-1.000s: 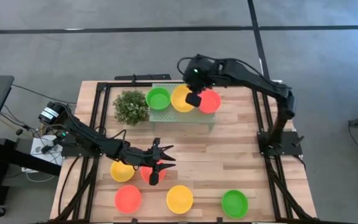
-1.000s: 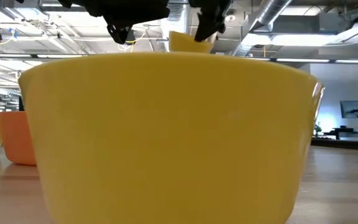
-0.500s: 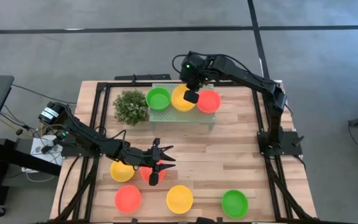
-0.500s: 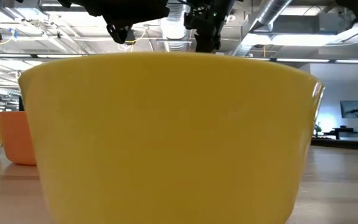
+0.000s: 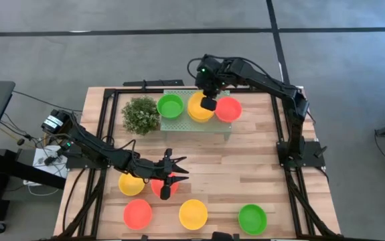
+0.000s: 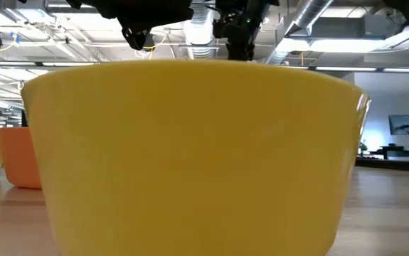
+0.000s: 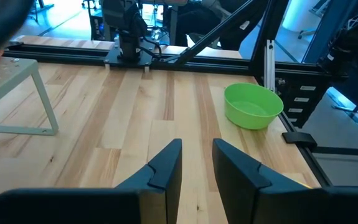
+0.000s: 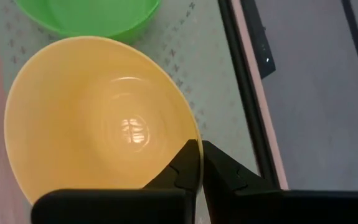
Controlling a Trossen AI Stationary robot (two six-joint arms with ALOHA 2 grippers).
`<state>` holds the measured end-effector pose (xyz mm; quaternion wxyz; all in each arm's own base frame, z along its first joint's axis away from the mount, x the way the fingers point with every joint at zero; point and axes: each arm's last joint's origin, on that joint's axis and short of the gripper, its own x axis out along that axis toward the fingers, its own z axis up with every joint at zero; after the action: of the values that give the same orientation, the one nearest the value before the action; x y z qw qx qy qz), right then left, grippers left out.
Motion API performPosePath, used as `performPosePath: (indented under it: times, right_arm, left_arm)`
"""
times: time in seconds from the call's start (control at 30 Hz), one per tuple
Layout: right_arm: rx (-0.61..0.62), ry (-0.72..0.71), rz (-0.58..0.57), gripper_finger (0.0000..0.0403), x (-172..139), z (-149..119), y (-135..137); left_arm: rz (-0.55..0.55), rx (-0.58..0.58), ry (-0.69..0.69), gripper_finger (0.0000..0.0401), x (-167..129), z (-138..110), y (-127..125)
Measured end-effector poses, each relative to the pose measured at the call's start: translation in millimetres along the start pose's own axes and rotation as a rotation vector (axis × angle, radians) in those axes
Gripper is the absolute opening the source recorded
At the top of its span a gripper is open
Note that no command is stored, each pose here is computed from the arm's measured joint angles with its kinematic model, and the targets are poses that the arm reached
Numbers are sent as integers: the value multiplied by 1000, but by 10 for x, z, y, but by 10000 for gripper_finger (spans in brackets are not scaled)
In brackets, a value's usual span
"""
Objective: Pick & Place Mini bowls
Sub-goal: Stack the yellow bowl on the yellow bowl on the shelf
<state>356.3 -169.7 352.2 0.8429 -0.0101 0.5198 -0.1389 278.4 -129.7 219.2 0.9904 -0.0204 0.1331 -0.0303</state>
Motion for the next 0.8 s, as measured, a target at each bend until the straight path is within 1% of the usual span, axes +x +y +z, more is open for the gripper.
performPosePath:
  times: [0.27, 0.4, 0.57, 0.8]
  right_arm:
    - [0, -15, 0, 19, 0, 15, -1]
    - [-2, -19, 41, 34, -1, 12, 16]
    - [-7, -19, 43, 55, -1, 11, 17]
    - [8, -19, 43, 55, -1, 12, 17]
  left_arm:
    - [0, 0, 0, 90, 0, 0, 1]
    - [0, 0, 0, 90, 0, 0, 1]
    - [0, 0, 0, 90, 0, 0, 1]
    - [0, 0, 0, 90, 0, 0, 1]
